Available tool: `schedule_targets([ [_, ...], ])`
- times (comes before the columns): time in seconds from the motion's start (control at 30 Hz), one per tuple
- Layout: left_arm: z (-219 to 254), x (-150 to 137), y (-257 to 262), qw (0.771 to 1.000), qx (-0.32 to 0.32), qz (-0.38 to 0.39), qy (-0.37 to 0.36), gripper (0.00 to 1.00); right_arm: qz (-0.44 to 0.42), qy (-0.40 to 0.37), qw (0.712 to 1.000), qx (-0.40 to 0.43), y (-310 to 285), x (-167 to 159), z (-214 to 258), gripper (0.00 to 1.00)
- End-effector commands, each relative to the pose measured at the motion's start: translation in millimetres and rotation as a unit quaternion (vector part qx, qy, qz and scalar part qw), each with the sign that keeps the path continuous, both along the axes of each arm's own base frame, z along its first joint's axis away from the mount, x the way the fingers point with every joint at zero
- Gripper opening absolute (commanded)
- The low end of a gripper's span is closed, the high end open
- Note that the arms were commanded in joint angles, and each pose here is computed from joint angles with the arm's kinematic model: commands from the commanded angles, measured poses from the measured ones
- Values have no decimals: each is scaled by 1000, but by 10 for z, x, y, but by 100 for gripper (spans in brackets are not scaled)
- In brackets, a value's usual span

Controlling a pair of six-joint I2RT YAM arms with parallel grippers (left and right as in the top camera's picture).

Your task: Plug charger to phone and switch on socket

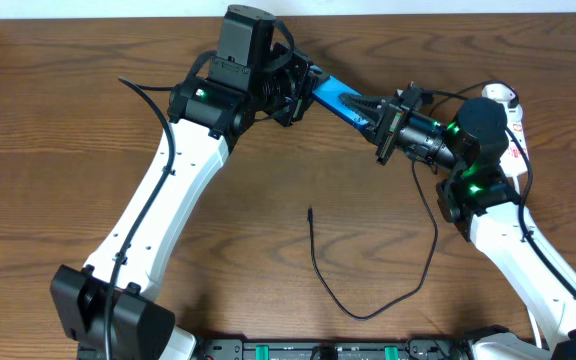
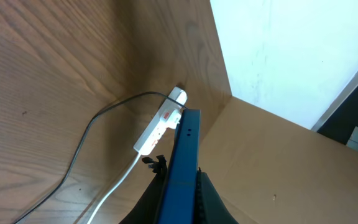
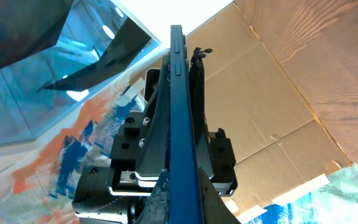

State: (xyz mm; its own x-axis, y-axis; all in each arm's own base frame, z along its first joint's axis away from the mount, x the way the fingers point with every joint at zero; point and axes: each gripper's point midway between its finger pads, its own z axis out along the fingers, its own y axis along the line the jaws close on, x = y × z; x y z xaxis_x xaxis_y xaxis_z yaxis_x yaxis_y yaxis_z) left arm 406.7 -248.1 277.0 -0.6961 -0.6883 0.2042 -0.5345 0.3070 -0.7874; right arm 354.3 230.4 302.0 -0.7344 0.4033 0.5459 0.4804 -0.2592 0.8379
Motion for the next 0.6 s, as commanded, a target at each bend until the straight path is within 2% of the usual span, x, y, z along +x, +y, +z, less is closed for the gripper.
schedule_targets([
  [0.0, 50, -24, 25, 1000, 1, 7, 1, 7, 11, -64, 998, -16, 32, -38, 158, 1],
  [0.07, 50, -24, 25, 1000, 2, 7, 1, 7, 11, -64, 998, -16, 32, -38, 158, 7],
  [0.13, 51, -24, 25, 1000, 2, 7, 1, 7, 10, -64, 998, -16, 32, -36, 156, 22],
  [0.23, 51, -23, 27, 1000, 2, 7, 1, 7, 10, -65, 998, -16, 32, -36, 156, 60],
  [0.3, 51, -16, 39, 1000, 4, 6, -2, 7, 10, -65, 998, -16, 31, -36, 156, 81],
  [0.37, 51, 0, 65, 1000, 6, 6, -6, 8, 10, -66, 998, -17, 29, -35, 156, 95],
  [0.4, 51, 14, 90, 1000, 8, 7, -8, 7, 10, -69, 997, -18, 28, -34, 157, 99],
  [0.57, 65, 101, 266, 1000, 10, 10, -17, 7, 9, -115, 992, -43, 26, -34, 156, 99],
])
